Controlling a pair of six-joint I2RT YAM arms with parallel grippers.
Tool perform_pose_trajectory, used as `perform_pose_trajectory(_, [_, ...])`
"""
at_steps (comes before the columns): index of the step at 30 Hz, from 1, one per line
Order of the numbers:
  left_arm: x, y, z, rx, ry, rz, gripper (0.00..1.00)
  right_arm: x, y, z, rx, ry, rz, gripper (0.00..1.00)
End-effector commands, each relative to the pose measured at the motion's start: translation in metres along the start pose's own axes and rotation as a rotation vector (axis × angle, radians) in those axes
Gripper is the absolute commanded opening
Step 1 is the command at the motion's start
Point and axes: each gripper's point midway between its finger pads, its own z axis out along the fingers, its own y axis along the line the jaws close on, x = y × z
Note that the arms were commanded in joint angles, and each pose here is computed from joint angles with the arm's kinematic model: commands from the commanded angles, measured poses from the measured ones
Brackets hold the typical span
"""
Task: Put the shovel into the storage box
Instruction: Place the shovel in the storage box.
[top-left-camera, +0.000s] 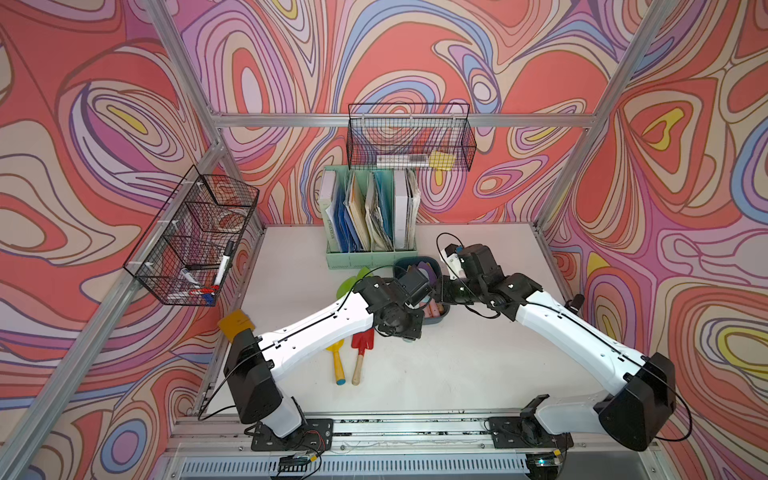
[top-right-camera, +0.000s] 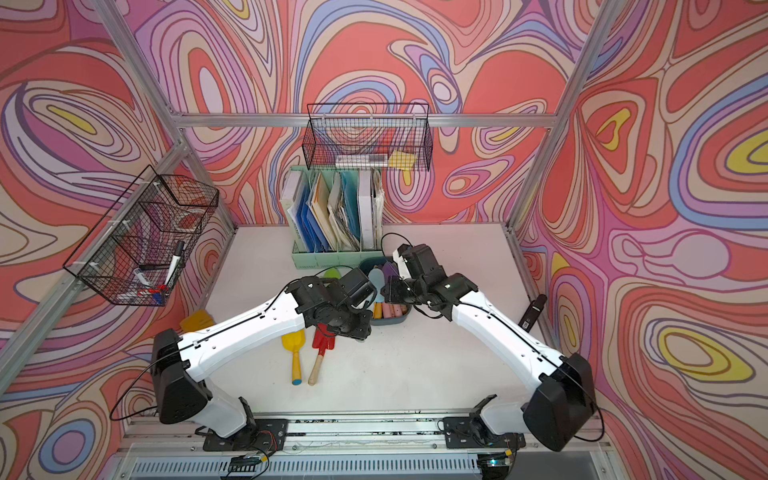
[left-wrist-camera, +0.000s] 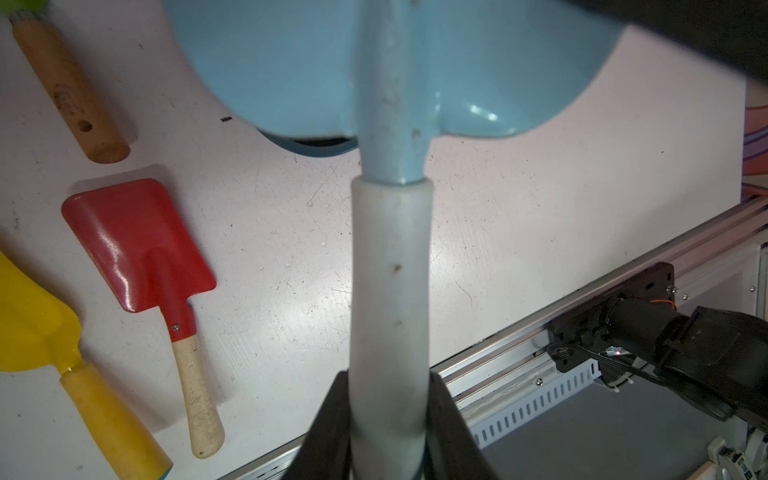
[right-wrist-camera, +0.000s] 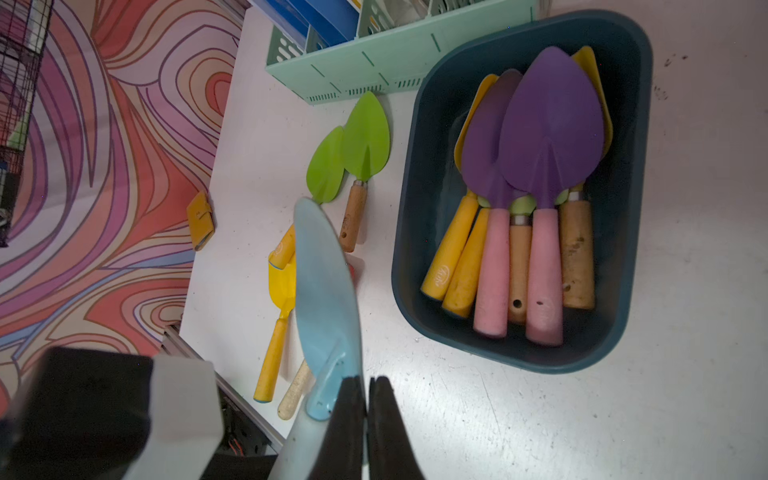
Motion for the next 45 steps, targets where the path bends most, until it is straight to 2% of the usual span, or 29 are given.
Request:
perform_pose_trajectory(1, [-0.013,-0.019,-0.010,0.081,-0.050,0.022,0.25,-0.008,0.011,-0.001,-0.042,-0.025,-0.007,0.00])
perform_pose_trajectory(3, [-0.014,-0.021,-0.011,0.092,-0.054,0.027,0.37,-0.008,0.011,-0.001,-0.040,-0.025,-0.006,0.00])
perform_pose_trajectory(6, [-0.015,-0.023,-0.015,0.105,-0.069,0.034,0.64,-0.009,0.011,-0.001,-0.039,-0.028,-0.008,0.00])
perform_pose_trajectory(9, [-0.016,-0.023,-0.018,0.107,-0.078,0.042,0.86,-0.010,0.011,-0.001,-0.037,-0.032,-0.009,0.00])
perform_pose_trajectory(11, [-0.016,-0.023,-0.019,0.107,-0.080,0.047,0.98,-0.011,0.011,-0.001,-0.035,-0.034,-0.011,0.00])
perform_pose_trajectory(19, [-0.020,-0.021,-0.029,0.111,-0.131,0.069,0.99,-0.023,0.004,0.005,-0.016,-0.031,-0.058,0.00])
perform_pose_trajectory(23, [-0.025,-0.014,-0.039,0.105,-0.192,0.074,0.99,-0.034,-0.008,0.010,-0.029,-0.010,-0.085,0.00])
perform_pose_trajectory(28, [-0.033,-0.011,-0.057,0.159,-0.277,0.069,0.99,-0.048,-0.020,0.021,-0.050,0.035,-0.162,0.00])
perform_pose_trajectory(35, [-0.042,0.005,-0.072,0.252,-0.353,0.011,0.99,-0.060,-0.026,0.051,-0.088,0.085,-0.282,0.00])
perform_pose_trajectory(39, [-0.044,0.015,-0.074,0.260,-0.377,-0.014,0.99,-0.068,-0.035,0.068,-0.082,0.090,-0.350,0.00])
perform_pose_trajectory(45, [-0.046,0.023,-0.071,0.240,-0.384,-0.029,0.99,-0.075,-0.054,0.101,-0.070,0.118,-0.369,0.00])
